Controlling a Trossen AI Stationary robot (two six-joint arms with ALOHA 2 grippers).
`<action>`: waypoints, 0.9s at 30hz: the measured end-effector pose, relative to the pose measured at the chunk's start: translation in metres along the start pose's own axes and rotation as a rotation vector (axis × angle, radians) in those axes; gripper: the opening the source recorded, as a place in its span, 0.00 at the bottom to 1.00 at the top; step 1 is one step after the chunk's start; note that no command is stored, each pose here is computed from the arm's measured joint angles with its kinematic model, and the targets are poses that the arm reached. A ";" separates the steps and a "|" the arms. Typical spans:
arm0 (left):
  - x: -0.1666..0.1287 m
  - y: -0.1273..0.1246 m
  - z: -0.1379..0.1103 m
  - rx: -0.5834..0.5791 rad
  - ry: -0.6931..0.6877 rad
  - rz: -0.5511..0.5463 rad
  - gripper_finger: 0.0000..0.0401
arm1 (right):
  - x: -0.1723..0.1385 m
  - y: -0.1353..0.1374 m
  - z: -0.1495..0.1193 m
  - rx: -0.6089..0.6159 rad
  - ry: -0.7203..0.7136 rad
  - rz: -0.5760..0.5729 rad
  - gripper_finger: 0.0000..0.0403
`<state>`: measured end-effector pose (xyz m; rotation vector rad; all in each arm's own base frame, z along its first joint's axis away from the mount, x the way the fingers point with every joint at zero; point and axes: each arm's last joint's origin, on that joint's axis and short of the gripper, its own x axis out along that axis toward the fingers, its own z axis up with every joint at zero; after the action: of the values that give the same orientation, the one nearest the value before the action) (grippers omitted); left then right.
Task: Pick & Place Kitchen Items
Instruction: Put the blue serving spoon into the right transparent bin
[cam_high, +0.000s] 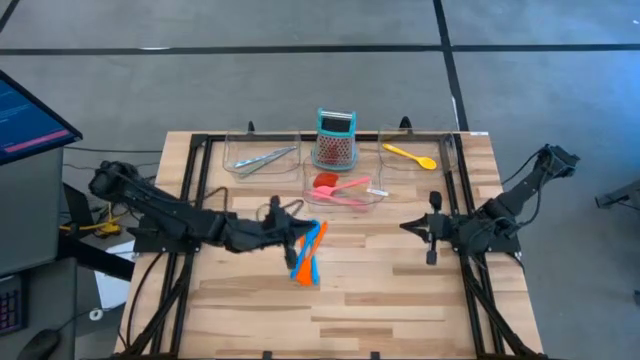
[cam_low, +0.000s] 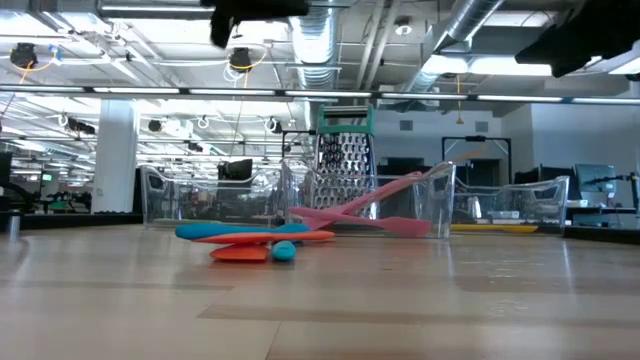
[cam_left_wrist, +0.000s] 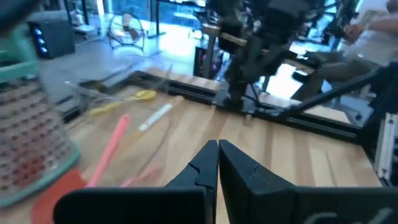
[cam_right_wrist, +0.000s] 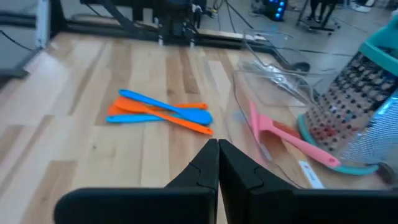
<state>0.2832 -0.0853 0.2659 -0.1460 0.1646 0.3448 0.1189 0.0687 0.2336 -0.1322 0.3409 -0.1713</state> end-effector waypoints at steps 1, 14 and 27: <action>0.004 -0.005 0.003 0.014 0.019 0.001 0.00 | -0.001 -0.001 -0.001 -0.008 0.002 -0.014 0.00; 0.065 -0.030 -0.008 -0.130 0.655 0.119 0.00 | -0.010 -0.009 0.000 0.040 -0.025 -0.029 0.00; 0.094 0.007 -0.037 -0.347 1.016 0.190 0.00 | -0.010 -0.010 -0.006 0.074 0.021 -0.037 0.00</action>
<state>0.3631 -0.0548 0.2116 -0.6483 1.1309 0.4624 0.1063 0.0598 0.2324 -0.0635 0.3522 -0.2215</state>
